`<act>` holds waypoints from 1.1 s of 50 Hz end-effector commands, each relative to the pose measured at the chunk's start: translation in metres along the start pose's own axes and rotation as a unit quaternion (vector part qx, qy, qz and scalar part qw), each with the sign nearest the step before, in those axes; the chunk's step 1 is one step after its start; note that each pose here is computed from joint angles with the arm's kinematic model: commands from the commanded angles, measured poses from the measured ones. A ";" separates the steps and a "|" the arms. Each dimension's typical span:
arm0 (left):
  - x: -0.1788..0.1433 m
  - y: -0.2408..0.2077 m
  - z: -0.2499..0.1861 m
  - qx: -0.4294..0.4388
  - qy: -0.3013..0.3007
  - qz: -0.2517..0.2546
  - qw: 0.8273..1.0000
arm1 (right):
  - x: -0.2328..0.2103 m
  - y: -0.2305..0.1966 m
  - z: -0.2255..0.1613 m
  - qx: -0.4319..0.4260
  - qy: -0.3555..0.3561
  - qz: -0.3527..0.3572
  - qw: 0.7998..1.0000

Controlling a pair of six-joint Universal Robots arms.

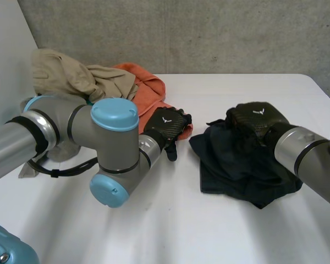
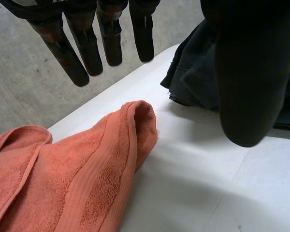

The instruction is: Fold the laundry.

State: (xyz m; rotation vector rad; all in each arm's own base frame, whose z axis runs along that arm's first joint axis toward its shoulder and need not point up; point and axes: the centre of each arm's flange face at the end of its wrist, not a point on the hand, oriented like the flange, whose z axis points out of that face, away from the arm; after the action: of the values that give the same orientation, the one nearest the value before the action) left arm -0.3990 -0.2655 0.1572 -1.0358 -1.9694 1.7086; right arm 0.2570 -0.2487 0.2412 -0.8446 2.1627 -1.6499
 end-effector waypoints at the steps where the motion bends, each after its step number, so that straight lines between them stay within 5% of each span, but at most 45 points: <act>1: 0.005 -0.007 0.000 0.016 0.012 -0.031 0.999 | -0.021 -0.037 -0.029 0.047 -0.028 -0.019 0.998; 14: 0.075 0.003 -0.013 -0.010 0.113 -0.105 0.988 | -0.030 -0.079 -0.054 0.114 -0.030 -0.032 0.993; 18: 0.053 -0.015 -0.021 -0.018 0.069 -0.129 0.989 | -0.013 -0.085 -0.050 0.125 0.004 -0.026 0.992; 23: -0.018 -0.094 -0.053 0.076 -0.025 -0.172 0.982 | 0.011 -0.085 -0.044 0.129 0.039 -0.021 0.991; 31: -0.031 -0.156 -0.115 0.190 0.019 -0.166 0.967 | 0.041 -0.084 -0.031 0.156 0.083 0.012 0.984; 45: -0.015 -0.024 -0.044 0.018 -0.046 -0.110 0.993 | 0.050 0.017 0.052 0.019 0.086 0.043 0.995; 55: -0.028 -0.058 -0.075 0.035 -0.054 -0.076 0.995 | 0.037 0.020 0.049 -0.030 0.088 -0.031 0.995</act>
State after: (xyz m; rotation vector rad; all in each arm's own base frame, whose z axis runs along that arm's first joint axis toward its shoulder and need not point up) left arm -0.3619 -0.2445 0.1994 -0.7667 -2.0498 1.7112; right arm 0.2462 -0.3188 0.1969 -0.7547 2.3422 -1.7494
